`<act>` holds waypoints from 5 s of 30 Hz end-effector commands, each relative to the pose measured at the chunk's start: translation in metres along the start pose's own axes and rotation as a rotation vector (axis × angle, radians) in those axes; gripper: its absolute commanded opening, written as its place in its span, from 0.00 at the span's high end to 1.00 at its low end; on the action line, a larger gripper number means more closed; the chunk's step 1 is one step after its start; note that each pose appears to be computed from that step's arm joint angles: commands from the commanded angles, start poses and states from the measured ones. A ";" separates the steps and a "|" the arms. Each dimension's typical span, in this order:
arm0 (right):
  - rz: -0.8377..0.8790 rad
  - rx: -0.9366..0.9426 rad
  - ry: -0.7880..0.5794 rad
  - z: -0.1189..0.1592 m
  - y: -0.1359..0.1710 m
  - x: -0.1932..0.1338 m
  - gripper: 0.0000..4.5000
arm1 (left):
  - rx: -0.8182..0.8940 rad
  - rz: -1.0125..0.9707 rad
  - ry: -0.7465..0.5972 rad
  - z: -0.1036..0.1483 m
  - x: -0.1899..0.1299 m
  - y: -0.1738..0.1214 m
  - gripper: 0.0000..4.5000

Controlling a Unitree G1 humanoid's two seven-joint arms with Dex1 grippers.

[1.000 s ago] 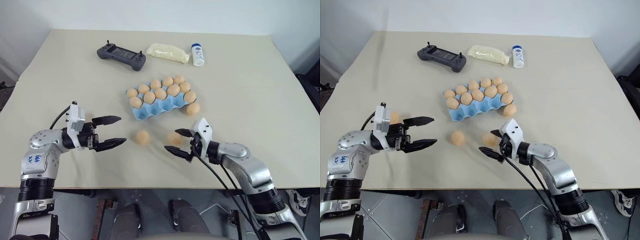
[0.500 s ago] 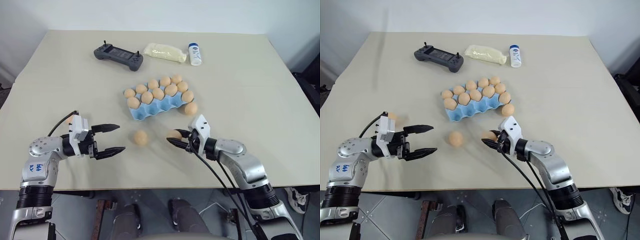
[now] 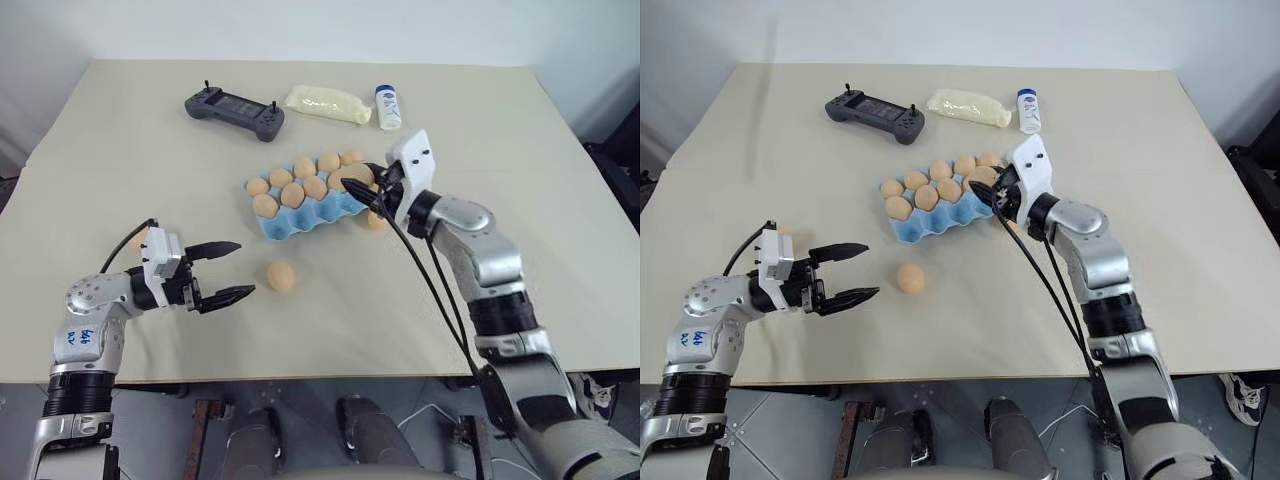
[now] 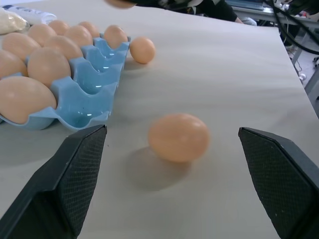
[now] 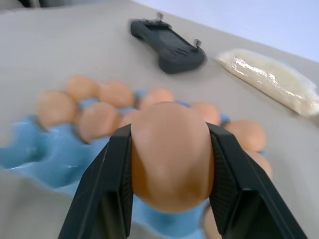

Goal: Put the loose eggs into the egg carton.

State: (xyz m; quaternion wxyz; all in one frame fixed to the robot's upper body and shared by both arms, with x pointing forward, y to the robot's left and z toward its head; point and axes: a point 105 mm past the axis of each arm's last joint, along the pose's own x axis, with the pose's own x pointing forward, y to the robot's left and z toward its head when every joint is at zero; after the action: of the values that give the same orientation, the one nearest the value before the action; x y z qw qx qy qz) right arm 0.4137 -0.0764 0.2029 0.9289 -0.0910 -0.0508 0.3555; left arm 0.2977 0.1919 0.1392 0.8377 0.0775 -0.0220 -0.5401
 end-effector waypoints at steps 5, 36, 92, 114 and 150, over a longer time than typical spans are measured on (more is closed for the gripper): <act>-0.009 -0.058 -0.005 -0.004 0.000 0.020 0.65 | 0.057 0.017 -0.023 0.009 0.000 -0.002 0.00; 0.170 -0.069 -0.048 0.008 0.011 -0.073 0.00 | 0.064 0.068 -0.034 0.008 -0.005 0.009 0.00; -0.070 0.157 0.095 -0.067 -0.017 -0.017 0.27 | 0.092 0.136 -0.045 0.015 -0.013 0.008 0.00; 0.131 0.078 -0.049 0.022 0.041 -0.008 0.49 | 0.082 0.132 -0.055 0.012 -0.009 0.013 0.00; 0.443 -0.036 -0.188 0.029 0.035 -0.038 0.01 | 0.181 0.459 -0.078 0.034 -0.032 0.023 0.00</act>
State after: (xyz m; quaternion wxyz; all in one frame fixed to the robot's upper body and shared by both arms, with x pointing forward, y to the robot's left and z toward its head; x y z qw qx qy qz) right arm 0.3702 -0.0657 0.2087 0.8404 -0.0868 -0.0871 0.5278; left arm 0.3048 0.2260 0.1656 0.9236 0.1103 -0.0973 -0.3540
